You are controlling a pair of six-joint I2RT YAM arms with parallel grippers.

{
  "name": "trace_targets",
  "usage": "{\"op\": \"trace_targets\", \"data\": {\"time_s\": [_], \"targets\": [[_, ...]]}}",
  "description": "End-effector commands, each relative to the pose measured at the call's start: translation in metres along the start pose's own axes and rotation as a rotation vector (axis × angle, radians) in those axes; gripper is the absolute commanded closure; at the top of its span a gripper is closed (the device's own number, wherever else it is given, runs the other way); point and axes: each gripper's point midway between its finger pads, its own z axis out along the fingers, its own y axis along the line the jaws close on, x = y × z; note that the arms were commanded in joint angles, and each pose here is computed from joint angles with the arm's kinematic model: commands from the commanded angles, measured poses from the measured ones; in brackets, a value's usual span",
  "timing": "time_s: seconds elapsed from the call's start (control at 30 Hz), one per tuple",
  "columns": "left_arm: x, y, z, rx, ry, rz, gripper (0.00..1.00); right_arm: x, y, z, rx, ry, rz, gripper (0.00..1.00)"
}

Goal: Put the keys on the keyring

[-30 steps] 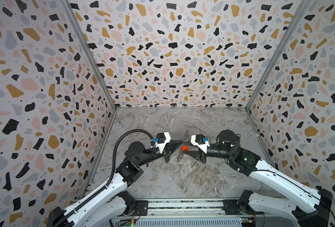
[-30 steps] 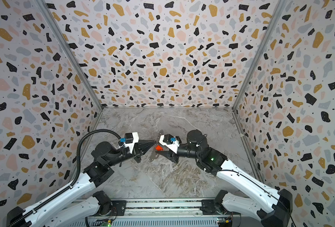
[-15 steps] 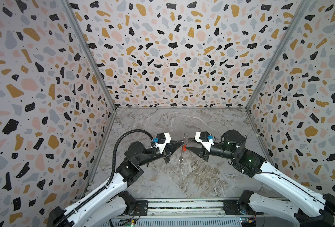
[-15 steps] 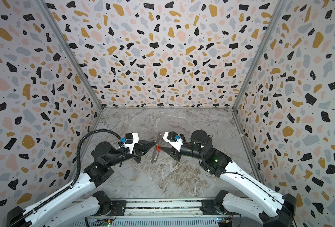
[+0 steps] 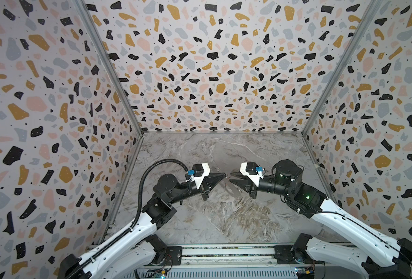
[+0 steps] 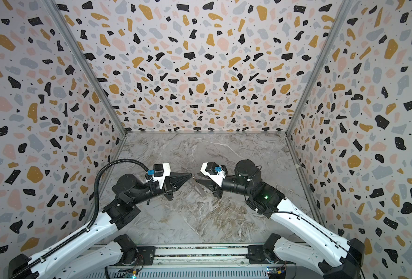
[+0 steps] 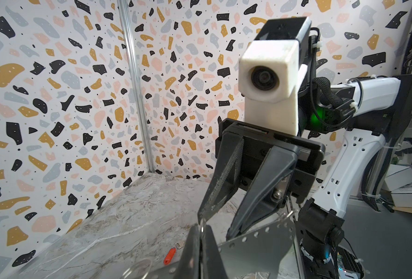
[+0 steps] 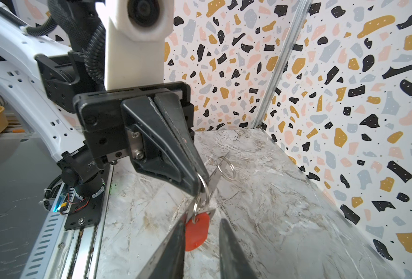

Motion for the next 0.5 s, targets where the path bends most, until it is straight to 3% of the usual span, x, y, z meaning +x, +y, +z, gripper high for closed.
{"op": "trace_targets", "data": {"time_s": [0.0,0.47], "targets": [[-0.0127,-0.0065,-0.0023,0.032,-0.050,0.025,1.00,-0.0193,0.0028,-0.0026,-0.029,-0.054,-0.019,0.75],[-0.0055,-0.0094,-0.0010,0.054,-0.029,0.024,1.00,-0.0260,0.0071,0.0060,-0.086,-0.082,-0.019,0.81]]}}
